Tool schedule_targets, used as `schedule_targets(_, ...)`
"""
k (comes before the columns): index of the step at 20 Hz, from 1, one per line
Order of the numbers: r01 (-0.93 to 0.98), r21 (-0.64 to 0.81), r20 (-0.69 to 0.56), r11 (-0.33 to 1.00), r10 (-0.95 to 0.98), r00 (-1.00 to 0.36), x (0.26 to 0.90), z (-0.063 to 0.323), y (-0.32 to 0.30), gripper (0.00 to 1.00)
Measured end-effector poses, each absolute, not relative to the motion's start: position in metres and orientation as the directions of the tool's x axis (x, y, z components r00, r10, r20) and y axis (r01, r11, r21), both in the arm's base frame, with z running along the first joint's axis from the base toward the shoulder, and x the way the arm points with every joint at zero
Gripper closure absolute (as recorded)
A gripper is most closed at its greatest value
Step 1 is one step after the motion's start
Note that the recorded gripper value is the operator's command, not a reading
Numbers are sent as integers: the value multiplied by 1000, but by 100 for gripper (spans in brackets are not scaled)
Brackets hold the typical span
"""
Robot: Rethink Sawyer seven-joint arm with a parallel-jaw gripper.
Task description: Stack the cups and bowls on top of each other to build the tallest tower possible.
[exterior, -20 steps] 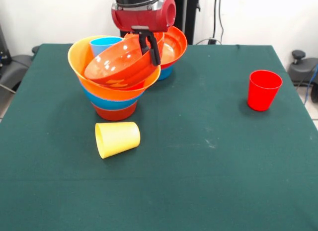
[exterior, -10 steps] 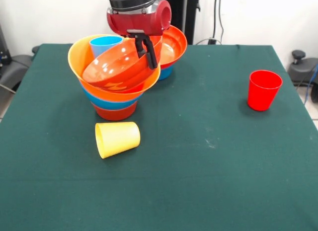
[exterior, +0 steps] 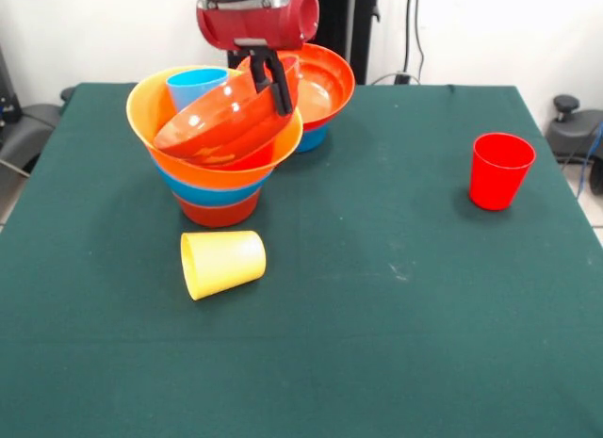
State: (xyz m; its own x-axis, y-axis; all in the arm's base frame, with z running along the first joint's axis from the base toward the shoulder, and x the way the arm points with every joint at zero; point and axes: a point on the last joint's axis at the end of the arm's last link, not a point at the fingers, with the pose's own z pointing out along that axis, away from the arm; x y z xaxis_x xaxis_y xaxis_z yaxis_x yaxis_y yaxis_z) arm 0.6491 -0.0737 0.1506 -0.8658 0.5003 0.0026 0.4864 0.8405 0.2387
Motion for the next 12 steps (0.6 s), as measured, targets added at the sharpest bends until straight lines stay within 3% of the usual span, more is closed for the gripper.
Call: schedule_targets(12, 484, 219, -17, 847, 499, -866, 621, 162, -77, 100)
